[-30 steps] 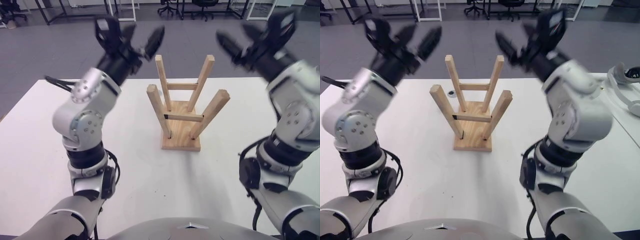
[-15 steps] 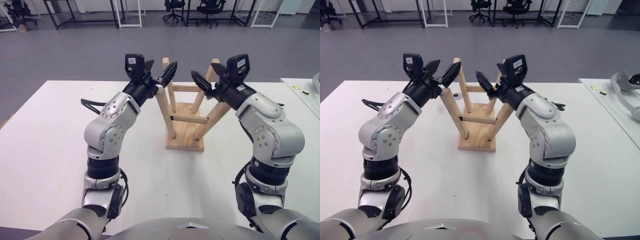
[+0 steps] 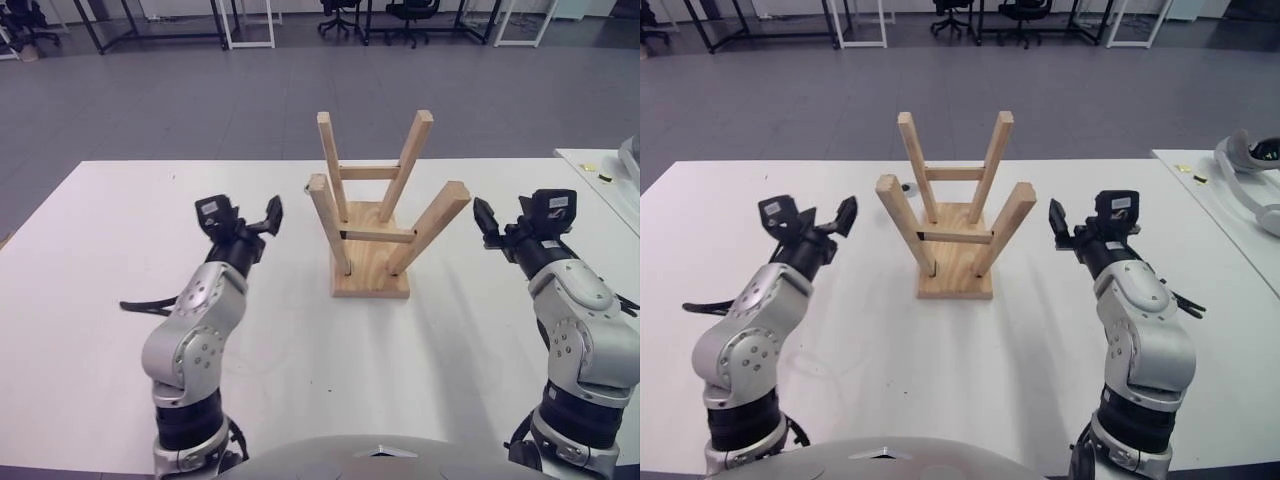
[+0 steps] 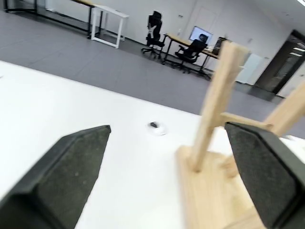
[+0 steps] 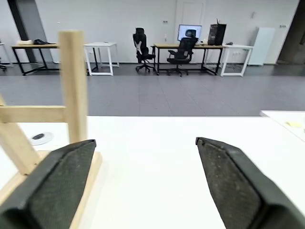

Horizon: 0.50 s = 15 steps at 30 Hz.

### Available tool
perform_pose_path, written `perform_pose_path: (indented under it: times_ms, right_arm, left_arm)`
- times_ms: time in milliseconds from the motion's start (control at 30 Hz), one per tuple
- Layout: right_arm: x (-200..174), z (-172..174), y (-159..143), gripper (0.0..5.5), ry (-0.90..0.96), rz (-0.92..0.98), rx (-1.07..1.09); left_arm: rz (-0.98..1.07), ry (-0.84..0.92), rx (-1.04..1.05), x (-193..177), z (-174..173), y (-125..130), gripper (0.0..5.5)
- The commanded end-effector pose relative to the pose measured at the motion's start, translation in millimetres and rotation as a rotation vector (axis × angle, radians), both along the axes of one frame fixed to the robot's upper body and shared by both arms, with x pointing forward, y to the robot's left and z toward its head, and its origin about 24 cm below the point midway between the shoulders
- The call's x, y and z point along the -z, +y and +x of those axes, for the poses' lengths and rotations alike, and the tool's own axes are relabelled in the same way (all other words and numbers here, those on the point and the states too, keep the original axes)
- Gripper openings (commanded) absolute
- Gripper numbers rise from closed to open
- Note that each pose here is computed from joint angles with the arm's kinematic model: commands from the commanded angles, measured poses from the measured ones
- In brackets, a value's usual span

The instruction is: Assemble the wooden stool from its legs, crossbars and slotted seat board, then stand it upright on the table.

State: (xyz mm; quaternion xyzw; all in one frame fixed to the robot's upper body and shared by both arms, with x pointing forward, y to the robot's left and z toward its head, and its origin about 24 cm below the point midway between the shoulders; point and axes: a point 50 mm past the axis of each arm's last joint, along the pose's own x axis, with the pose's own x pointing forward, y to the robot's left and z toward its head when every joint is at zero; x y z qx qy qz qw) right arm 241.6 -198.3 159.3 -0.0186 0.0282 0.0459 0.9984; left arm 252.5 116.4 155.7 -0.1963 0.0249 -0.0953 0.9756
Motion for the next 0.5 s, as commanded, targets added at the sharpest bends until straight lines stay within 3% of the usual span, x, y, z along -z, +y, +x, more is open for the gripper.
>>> perform_pose_path:
  times_ms: [33,133,333,433,500]
  right_arm:
    - [-38,-2,51,3.93,-0.098,-0.145,-0.136]
    - [-29,-13,85,3.93,-0.03,-0.278,-0.314]
    - [-18,-17,72,3.93,0.042,-0.358,-0.285]
    - [-22,-6,42,3.93,0.026,-0.353,-0.146]
    - [-49,8,19,3.93,-0.105,-0.302,-0.097]
  left_arm:
    - [0.068,-0.094,0.218,-27,3,-51,4.41]
    - [0.223,-0.058,0.261,-16,0,-57,4.41]
    - [0.306,0.015,0.211,5,-6,-38,4.41]
    - [0.374,-0.031,0.119,-3,4,-7,4.41]
    - [0.456,-0.154,-0.014,-33,25,32,4.41]
